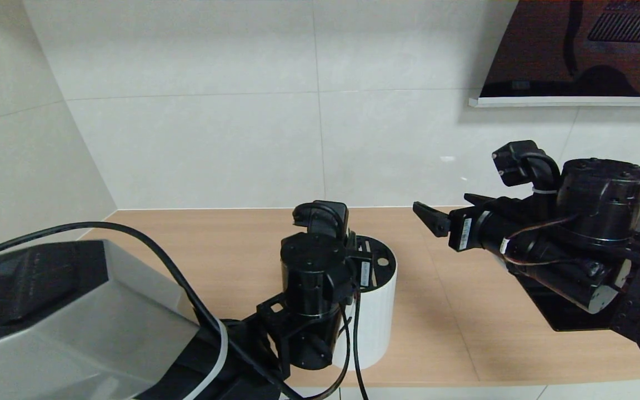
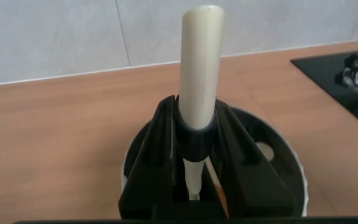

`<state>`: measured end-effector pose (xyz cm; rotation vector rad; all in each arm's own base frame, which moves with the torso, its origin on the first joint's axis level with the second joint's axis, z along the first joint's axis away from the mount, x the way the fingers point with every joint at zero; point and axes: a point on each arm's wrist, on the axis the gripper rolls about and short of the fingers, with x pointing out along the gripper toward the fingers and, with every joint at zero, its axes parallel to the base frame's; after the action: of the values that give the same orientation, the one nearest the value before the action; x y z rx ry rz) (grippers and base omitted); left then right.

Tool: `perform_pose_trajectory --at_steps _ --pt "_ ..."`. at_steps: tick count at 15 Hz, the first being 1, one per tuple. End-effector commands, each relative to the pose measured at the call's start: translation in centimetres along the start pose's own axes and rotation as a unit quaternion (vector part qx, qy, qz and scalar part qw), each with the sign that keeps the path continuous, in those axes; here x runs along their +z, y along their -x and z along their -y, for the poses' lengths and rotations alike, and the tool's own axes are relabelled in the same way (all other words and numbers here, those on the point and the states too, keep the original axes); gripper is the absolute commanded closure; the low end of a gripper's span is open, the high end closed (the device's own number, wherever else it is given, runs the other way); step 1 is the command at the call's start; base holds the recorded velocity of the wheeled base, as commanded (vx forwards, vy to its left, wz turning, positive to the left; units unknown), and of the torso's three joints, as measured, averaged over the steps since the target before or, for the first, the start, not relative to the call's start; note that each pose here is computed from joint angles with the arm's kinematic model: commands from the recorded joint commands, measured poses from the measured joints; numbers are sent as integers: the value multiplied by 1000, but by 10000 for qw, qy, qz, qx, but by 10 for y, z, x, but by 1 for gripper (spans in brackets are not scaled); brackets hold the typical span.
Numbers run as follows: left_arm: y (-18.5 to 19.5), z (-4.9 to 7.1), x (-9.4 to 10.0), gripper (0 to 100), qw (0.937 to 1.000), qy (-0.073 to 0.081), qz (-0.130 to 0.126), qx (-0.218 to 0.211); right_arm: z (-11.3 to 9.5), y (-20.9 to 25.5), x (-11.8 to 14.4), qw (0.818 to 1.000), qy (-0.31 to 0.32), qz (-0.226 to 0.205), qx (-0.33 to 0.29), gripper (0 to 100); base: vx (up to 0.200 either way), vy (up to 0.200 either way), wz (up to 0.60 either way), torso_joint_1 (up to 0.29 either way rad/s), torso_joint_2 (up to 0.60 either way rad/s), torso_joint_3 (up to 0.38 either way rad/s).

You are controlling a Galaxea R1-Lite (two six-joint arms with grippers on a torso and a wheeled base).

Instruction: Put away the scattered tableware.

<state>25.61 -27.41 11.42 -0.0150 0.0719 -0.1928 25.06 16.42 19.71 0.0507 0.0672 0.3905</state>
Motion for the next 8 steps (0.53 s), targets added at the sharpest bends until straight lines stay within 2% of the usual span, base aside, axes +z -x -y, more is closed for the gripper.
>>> perform_pose_trajectory --at_steps 1,2,8 --pt "0 0 -2 100 10000 -13 -19 5 0 0 -1 10000 3 -7 -1 0 0 0 0 0 0 0" --pt "0 -1 -2 0 10000 -18 -25 5 0 0 0 10000 1 0 0 0 0 0 0 0 0 0" --pt "1 -1 1 0 10000 10 11 3 0 0 0 10000 1 0 7 0 0 0 0 0 0 0"
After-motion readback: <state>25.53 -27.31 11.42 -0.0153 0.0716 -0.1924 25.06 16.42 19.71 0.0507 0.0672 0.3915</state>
